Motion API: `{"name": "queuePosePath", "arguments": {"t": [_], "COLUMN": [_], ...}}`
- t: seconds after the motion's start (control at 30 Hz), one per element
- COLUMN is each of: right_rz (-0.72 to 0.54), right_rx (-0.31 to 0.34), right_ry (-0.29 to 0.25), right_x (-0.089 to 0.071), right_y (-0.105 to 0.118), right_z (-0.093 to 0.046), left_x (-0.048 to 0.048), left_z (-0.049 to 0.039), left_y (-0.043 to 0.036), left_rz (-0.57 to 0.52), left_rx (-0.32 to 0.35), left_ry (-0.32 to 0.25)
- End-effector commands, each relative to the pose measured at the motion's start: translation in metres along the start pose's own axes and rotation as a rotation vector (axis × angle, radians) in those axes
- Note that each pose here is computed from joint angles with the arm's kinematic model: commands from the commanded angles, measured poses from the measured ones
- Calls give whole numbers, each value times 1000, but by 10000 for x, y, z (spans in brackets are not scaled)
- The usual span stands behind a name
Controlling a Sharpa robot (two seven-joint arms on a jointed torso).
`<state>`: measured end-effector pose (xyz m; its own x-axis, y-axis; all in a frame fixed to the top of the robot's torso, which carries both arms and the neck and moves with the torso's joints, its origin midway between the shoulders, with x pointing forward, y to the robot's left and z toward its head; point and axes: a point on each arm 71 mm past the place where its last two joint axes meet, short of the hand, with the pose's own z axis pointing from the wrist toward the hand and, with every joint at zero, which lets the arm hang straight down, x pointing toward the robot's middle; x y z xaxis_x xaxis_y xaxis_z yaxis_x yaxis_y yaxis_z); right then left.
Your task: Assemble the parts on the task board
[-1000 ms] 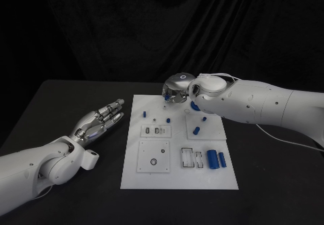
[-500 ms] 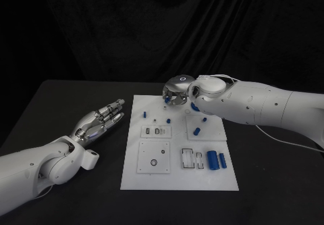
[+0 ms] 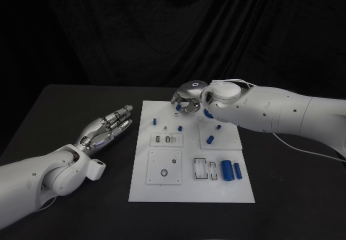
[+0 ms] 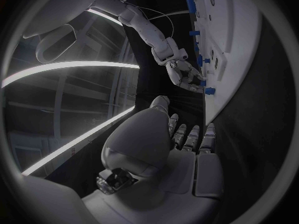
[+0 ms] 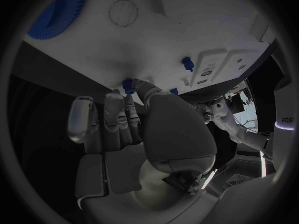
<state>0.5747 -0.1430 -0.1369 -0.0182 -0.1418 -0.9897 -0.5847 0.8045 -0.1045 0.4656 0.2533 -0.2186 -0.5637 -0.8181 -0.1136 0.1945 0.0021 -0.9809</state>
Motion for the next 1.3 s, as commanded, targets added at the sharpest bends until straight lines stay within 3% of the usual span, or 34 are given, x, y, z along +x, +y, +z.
{"name": "queuePosePath", "arguments": {"t": [0.03, 0.2, 0.4, 0.5, 0.67, 0.93, 1.1, 1.3], "right_rz": [-1, 39, 75, 81, 88, 100, 111, 121], "right_rx": [35, 39, 33, 32, 48, 104, 180, 230], "right_ry": [16, -29, -124, -179, -211, -159, -81, -29], "right_x": [24, -1, -119, -256, -368, -276, -125, 44], "right_y": [-32, -66, -168, -265, -401, -640, -770, -847], "right_z": [-9, -36, -175, -350, -610, -955, -1054, -1102], "left_x": [20, 16, -1, -10, -17, -16, -13, -8], "left_z": [-3, -10, -37, -56, -75, -81, -79, -75], "left_y": [-66, -66, -73, -79, -85, -89, -86, -80], "left_rz": [-11, -11, -8, -7, -4, -4, -5, -7], "left_rx": [103, 103, 103, 103, 103, 106, 106, 106], "left_ry": [14, 13, 7, 4, -2, -3, -1, 1]}}
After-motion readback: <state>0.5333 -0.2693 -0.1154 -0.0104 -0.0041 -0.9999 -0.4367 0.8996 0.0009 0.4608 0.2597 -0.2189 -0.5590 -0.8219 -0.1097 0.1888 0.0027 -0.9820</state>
